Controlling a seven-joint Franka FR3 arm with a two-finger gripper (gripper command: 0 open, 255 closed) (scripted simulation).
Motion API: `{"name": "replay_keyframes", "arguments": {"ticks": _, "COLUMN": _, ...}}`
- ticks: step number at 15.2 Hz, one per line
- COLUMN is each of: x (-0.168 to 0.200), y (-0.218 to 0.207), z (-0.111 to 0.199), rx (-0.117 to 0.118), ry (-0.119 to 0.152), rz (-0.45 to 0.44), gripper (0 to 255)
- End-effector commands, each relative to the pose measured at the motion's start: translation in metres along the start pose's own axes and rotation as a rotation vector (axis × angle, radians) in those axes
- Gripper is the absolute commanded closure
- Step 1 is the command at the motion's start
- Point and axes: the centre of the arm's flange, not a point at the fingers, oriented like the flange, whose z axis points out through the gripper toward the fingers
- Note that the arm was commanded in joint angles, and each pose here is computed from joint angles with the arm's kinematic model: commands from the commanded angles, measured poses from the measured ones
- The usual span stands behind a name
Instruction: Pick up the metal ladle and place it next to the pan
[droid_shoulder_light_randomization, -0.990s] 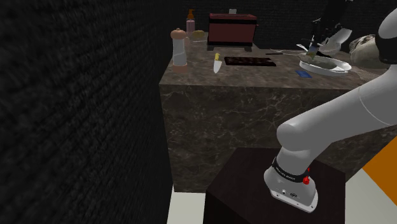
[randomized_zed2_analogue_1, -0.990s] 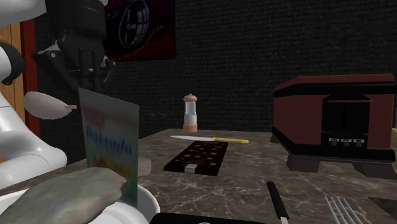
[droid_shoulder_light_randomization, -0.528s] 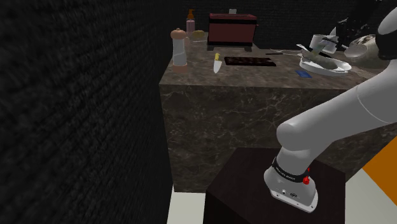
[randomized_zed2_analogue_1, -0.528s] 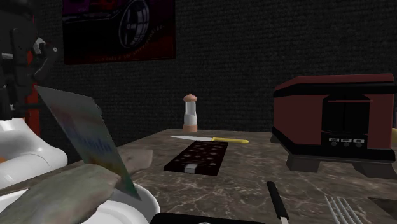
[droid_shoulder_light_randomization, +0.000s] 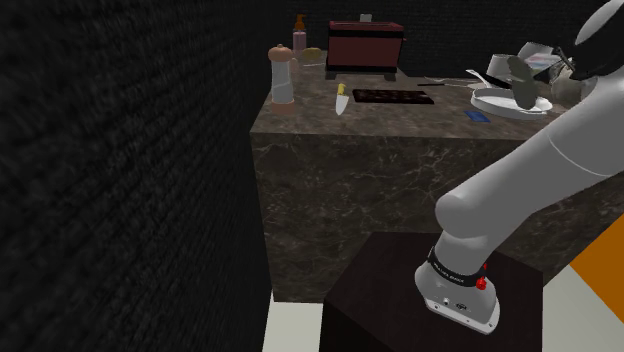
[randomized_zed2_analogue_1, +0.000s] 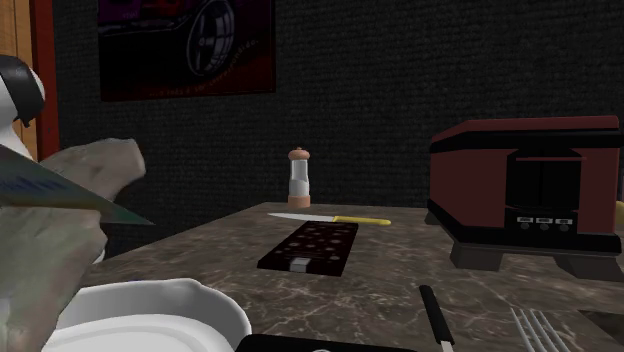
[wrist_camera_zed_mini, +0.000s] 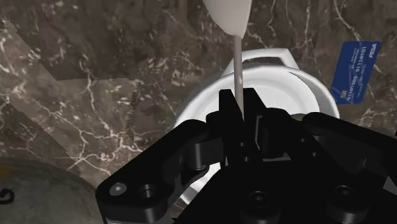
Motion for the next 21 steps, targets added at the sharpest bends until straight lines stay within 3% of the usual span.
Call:
{"name": "replay_keyframes", "arguments": {"ticks": 1, "x": -0.007, "y": 0.023, "z": -0.005, "rx": -0.001, "ry": 0.000, "rz": -0.002, "gripper": 255}}
{"name": "replay_keyframes", "arguments": {"ticks": 6, "x": -0.022, "y": 0.084, "z": -0.012, "rx": -0.001, "ry": -0.001, "rz": -0.002, "gripper": 255}}
{"name": "replay_keyframes", "arguments": {"ticks": 21, "x": -0.020, "y": 0.093, "z": 0.067, "rx": -0.001, "ry": -0.001, "rz": -0.002, "gripper": 255}}
